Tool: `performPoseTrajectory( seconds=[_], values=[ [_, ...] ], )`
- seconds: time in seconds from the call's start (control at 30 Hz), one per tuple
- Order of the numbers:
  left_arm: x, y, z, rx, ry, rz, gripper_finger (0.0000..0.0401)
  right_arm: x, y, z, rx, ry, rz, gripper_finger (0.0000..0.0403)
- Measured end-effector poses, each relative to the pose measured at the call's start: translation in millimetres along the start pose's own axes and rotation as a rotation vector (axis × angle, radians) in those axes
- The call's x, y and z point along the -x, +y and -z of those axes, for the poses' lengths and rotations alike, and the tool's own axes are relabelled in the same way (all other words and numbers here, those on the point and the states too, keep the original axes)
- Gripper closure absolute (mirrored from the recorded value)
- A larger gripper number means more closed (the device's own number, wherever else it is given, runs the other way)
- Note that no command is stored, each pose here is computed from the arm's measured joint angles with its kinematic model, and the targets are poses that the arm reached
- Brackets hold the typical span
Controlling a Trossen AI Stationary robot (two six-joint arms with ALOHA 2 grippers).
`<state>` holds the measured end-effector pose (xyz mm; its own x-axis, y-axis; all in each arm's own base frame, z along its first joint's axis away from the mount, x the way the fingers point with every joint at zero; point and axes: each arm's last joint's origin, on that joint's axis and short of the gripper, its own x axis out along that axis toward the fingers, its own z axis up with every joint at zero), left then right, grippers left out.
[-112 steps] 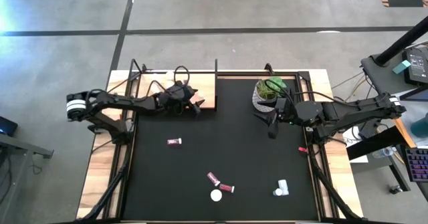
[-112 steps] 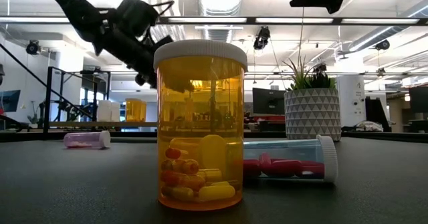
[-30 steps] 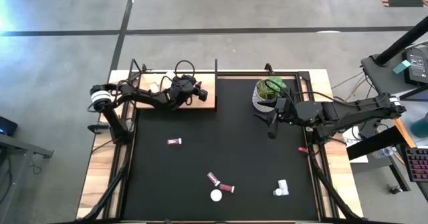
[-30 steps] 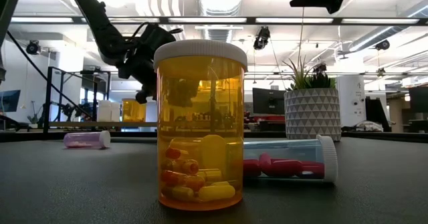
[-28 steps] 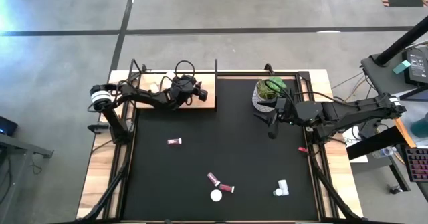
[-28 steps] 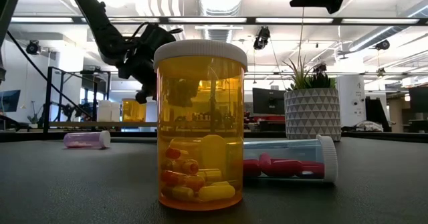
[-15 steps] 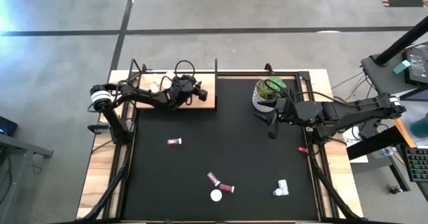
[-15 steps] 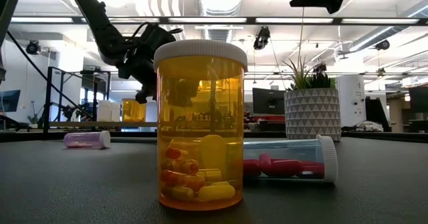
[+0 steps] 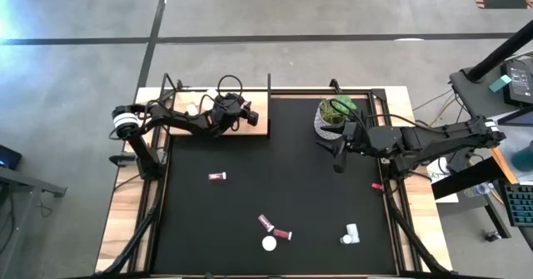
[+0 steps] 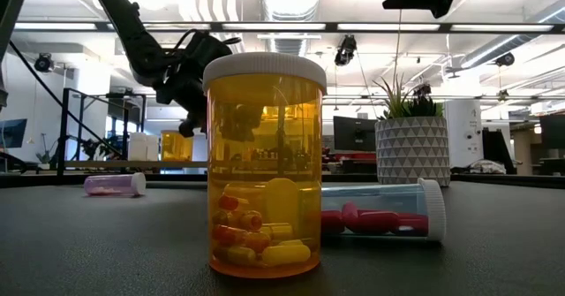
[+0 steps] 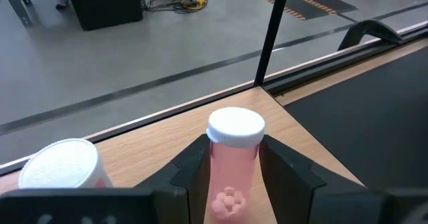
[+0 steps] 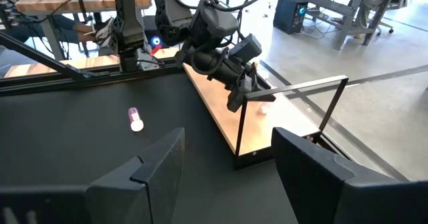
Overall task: Pick and place medicine bottles onto shelf by color
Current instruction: Put the top right pink pill bottle on the shelf
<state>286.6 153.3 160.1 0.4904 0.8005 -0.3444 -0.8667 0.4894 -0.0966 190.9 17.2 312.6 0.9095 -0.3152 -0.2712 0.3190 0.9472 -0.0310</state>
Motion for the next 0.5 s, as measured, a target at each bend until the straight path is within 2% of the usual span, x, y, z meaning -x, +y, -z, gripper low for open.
performPoseTrajectory(
  seconds=[0.5],
  values=[
    [0.0, 0.0, 0.1, 0.004, 0.0, 0.001, 0.0293, 0.0, 0.0, 0.0, 0.0, 0.0, 0.0, 0.0186]
  ],
)
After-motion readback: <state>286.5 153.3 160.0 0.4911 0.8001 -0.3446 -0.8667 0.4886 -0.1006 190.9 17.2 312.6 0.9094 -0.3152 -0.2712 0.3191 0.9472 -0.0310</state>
